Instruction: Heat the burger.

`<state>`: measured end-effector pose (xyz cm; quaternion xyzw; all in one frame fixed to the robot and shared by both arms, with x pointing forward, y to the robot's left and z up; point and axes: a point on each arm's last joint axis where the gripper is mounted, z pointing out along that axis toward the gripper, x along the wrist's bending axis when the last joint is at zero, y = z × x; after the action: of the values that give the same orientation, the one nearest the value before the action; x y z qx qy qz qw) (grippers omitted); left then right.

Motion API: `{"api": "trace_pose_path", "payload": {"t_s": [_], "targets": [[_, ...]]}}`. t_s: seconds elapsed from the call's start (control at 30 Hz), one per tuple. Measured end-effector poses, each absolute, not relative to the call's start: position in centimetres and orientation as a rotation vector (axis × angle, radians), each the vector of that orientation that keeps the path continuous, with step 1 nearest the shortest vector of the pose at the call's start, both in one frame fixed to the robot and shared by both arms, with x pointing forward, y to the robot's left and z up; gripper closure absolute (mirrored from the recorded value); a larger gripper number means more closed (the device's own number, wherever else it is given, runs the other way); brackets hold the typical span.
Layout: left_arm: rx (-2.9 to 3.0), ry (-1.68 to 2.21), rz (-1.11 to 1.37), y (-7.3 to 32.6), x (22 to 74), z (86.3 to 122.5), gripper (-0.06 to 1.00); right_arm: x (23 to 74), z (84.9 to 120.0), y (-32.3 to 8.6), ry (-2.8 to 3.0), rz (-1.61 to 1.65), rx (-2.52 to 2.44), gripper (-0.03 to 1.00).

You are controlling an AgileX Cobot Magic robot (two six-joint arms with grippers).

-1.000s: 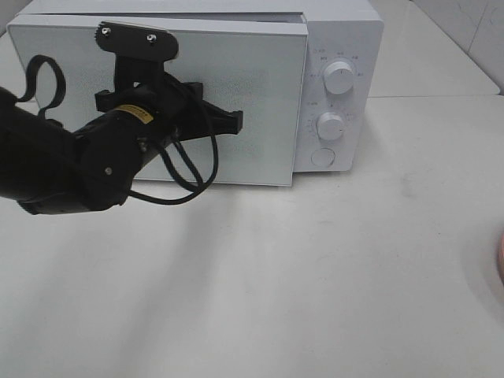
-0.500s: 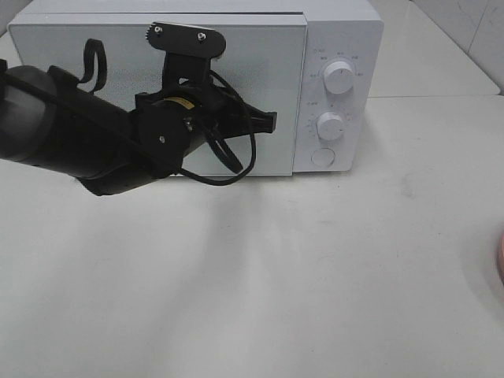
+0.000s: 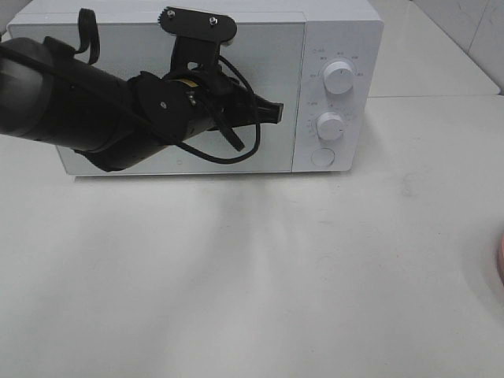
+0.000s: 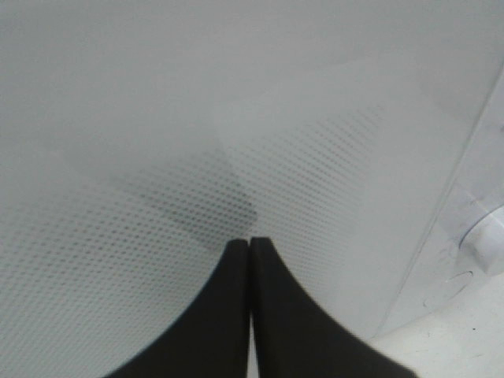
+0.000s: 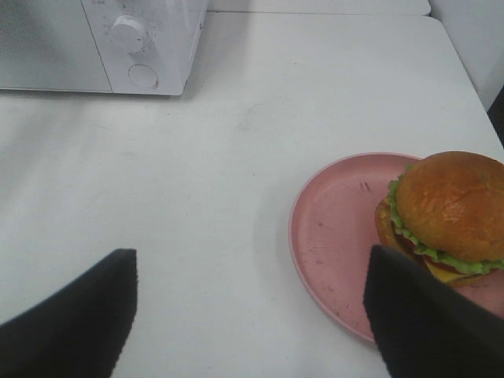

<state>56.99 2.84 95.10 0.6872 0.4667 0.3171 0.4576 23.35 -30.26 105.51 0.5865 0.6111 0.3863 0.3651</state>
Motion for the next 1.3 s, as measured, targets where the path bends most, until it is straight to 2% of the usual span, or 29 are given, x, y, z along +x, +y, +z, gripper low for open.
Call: {"api": "trace_pose_path", "payload": {"t_s": [0.23, 0.3, 0.37, 0.4, 0.43, 0.47, 0.5, 0.53, 0.57, 0.6, 0.7, 1.0, 1.07, 1.17, 1.2, 1.27, 1.3], "targets": [[1.708, 1.158, 0.771, 3.5, 54.3, 95.8, 0.94, 23.3, 105.5, -30.3, 1.572, 0.993, 1.508, 0.20], [1.742, 1.156, 0.730, 3.7, 53.3, 95.7, 0.91, 23.3, 105.5, -30.3, 1.572, 0.993, 1.508, 0.20], [1.835, 1.156, 0.608, 4.2, 51.5, 95.5, 0.73, 23.3, 105.5, -30.3, 1.572, 0.993, 1.508, 0.20], [1.835, 1.156, 0.608, 4.2, 51.5, 95.5, 0.73, 23.3, 105.5, -30.3, 1.572, 0.993, 1.508, 0.20], [1.886, 1.155, 0.533, 4.5, 50.5, 95.4, 0.49, 23.3, 105.5, -30.3, 1.572, 0.993, 1.508, 0.20], [1.886, 1.155, 0.533, 4.5, 50.5, 95.4, 0.49, 23.3, 105.5, -30.3, 1.572, 0.993, 1.508, 0.20], [1.935, 1.150, 0.461, 4.8, 49.5, 95.3, 0.19, 23.3, 105.5, -30.3, 1.572, 0.993, 1.508, 0.20], [1.962, 1.148, 0.422, 5.0, 49.0, 95.2, 0.10, 23.3, 105.5, -30.3, 1.572, 0.993, 1.508, 0.20], [1.962, 1.148, 0.422, 5.0, 49.0, 95.2, 0.10, 23.3, 105.5, -30.3, 1.572, 0.993, 1.508, 0.20], [2.008, 1.130, 0.362, 5.2, 48.1, 95.2, 0.01, 23.3, 105.5, -30.3, 1.572, 0.993, 1.508, 0.20], [2.069, 1.083, 0.298, 5.7, 46.9, 95.4, -0.03, 23.3, 105.5, -30.3, 1.572, 0.993, 1.508, 0.20], [2.161, 0.987, 0.130, 8.3, 45.7, 98.4, -0.05, 23.3, 105.5, -30.3, 1.572, 0.993, 1.508, 0.20], [2.168, 1.043, 0.050, 10.9, 46.0, 99.8, -0.05, 23.3, 105.5, -30.3, 1.572, 0.993, 1.508, 0.20], [2.163, 1.074, 0.031, 11.7, 46.2, 100.1, -0.05, 23.3, 105.5, -30.3, 1.572, 0.993, 1.508, 0.20], [2.147, 1.133, 0.007, 13.5, 46.5, 100.8, -0.05, 23.3, 105.5, -30.3, 1.572, 0.993, 1.508, 0.20], [2.141, 1.160, -0.004, 14.2, 46.5, 101.0, -0.05, 23.3, 105.5, -30.3, 1.572, 0.993, 1.508, 0.20], [2.130, 1.223, -0.027, 16.0, 46.6, 101.6, -0.05, 23.3, 105.5, -30.3, 1.572, 0.993, 1.508, 0.20]]}}
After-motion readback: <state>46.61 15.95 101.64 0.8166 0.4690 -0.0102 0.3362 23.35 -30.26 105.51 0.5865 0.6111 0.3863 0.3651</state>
